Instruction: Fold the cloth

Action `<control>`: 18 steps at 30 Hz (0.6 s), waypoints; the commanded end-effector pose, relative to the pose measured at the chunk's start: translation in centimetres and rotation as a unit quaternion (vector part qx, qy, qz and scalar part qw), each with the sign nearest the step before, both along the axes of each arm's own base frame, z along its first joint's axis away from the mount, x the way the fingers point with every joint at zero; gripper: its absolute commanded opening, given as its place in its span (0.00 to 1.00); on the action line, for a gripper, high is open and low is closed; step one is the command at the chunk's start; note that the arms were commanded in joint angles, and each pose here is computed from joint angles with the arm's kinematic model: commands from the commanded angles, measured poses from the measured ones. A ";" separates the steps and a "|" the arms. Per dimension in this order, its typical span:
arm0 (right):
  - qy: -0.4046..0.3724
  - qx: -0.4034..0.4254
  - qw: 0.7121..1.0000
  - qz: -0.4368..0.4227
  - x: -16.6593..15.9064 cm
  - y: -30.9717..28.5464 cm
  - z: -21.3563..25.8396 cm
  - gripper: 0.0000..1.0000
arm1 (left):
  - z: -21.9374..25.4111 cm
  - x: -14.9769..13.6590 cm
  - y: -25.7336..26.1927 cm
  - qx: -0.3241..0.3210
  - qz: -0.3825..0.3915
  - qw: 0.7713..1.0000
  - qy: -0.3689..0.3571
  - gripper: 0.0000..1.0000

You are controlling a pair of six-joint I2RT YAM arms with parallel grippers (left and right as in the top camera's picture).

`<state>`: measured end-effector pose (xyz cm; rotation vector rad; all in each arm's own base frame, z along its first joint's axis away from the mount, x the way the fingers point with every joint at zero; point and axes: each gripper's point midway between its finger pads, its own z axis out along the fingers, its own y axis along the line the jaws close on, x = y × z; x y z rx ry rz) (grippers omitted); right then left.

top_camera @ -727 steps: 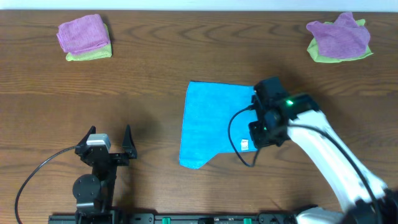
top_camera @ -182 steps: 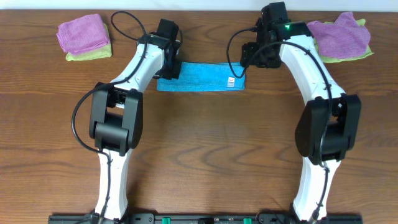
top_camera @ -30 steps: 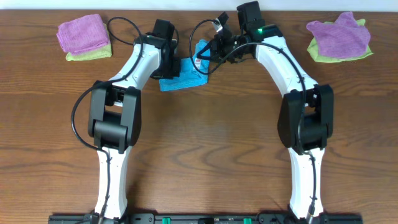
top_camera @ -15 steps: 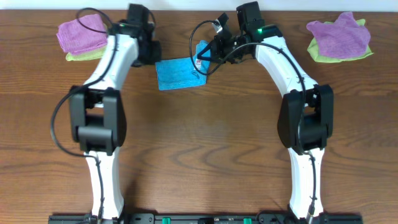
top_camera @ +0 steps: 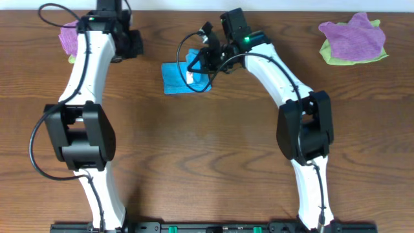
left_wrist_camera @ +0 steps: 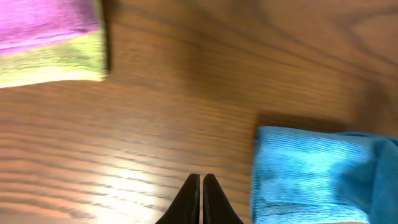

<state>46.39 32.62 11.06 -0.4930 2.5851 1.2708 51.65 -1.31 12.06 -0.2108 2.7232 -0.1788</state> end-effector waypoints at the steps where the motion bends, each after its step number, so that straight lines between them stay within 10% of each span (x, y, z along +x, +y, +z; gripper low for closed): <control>1: -0.057 0.000 0.998 0.017 0.4 0.6 2.2 0.02 | 1.0 0.0 1.1 -0.004 0.010 1.000 -0.007 0.06; 18: -0.061 -0.017 0.998 0.018 0.5 2.0 -0.4 0.01 | 1.1 0.1 1.2 -0.011 0.003 1.000 -0.011 0.06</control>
